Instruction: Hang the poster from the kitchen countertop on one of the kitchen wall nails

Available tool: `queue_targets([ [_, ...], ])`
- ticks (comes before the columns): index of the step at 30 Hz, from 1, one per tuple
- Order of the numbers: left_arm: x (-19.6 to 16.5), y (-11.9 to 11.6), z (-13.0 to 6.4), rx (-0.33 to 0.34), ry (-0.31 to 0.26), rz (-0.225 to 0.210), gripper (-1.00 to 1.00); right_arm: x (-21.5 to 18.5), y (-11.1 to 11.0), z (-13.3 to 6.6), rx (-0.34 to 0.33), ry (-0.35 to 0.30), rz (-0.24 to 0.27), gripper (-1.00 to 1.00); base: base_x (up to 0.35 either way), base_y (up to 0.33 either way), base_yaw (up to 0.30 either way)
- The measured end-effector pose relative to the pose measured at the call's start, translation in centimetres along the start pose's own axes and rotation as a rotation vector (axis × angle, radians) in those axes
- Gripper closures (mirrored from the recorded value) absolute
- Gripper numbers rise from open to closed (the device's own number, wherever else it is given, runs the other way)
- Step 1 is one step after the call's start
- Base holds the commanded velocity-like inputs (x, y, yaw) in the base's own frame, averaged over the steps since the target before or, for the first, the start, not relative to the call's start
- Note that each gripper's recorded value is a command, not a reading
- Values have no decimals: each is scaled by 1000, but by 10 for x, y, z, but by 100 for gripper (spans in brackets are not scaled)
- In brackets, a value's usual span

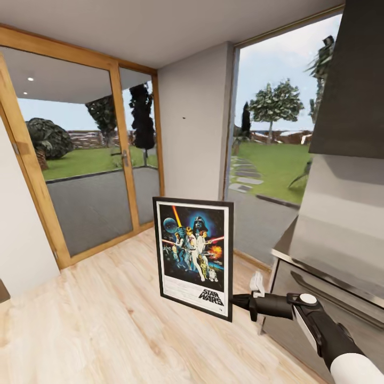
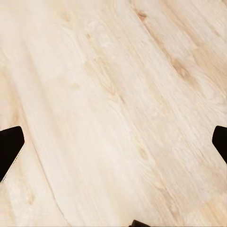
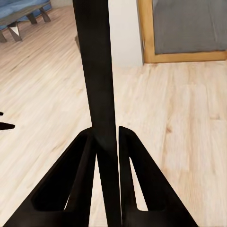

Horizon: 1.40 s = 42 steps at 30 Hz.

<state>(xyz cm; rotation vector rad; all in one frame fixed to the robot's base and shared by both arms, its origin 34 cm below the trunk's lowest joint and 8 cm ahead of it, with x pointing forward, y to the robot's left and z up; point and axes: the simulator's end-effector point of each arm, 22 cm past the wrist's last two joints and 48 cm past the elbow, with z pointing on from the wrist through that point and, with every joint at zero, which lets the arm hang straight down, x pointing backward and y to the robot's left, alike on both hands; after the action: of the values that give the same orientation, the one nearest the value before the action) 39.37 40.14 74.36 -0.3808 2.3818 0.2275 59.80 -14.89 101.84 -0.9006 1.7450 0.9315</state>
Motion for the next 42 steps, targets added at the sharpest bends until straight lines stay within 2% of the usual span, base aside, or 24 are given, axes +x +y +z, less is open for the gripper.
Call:
queue_targets([
  [26, 0, 0, 0, 0, 0, 1, -100, 0, 0, 0, -1, 0, 0, 100, 258, 261, 0],
  [42, 0, 1, 0, 0, -1, 0, -100, 0, 0, 0, -1, 0, 0, 100, 304, 174, 0],
])
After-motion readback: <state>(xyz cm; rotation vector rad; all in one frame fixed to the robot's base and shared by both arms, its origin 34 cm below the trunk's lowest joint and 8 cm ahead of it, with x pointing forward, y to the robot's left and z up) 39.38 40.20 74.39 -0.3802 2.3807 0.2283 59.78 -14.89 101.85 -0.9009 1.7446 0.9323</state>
